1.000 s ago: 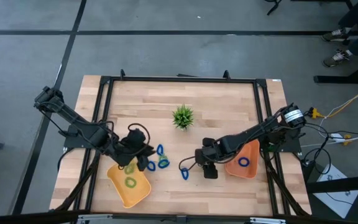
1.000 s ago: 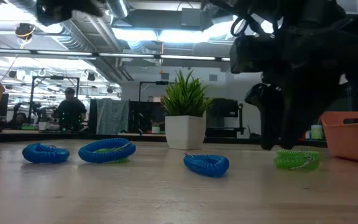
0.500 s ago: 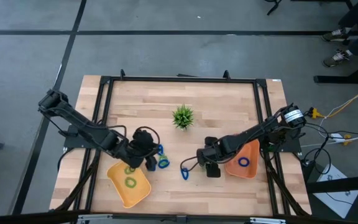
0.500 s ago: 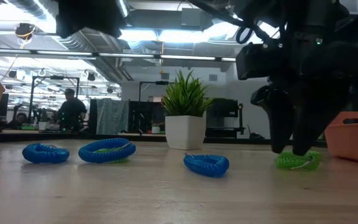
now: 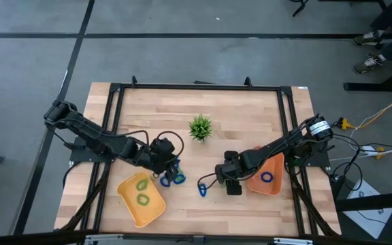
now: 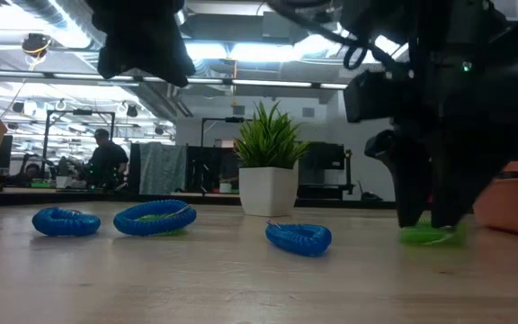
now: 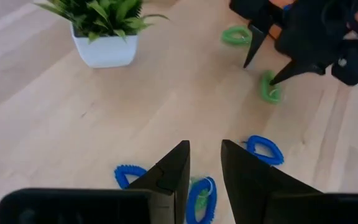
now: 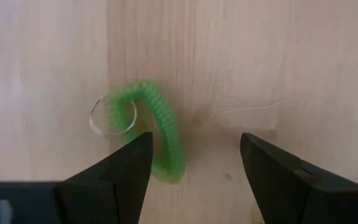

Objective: Sort spring keychains
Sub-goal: Put the green spring keychain into the yellow bin

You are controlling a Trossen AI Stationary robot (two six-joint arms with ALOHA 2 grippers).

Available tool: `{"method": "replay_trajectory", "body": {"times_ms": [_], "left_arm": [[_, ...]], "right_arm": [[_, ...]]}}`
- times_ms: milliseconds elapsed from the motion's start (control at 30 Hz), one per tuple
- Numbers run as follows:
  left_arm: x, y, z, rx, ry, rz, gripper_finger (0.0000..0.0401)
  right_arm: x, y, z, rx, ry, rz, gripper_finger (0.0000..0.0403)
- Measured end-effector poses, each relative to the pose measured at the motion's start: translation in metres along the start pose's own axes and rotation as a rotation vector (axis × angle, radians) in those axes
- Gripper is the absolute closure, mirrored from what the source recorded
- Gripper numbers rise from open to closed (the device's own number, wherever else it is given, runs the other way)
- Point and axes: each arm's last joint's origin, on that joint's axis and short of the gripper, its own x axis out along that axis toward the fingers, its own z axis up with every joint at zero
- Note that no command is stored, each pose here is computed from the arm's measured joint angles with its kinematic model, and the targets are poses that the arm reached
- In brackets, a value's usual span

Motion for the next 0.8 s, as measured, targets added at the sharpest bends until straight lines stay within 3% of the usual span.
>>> {"method": "replay_trajectory", "body": {"times_ms": [367,800], "left_arm": [[0.005,0.008,0.009,-0.029,-0.015,0.031,0.0315],[0.005,0.009,0.01,-0.052,-0.058,0.063,0.0315]], "right_arm": [[0.013,-0.001,0.0,-0.087,0.03,-0.047,0.0178],[0.014,-0.009,0.002,-0.134,0.03,-0.047,0.0344]]}}
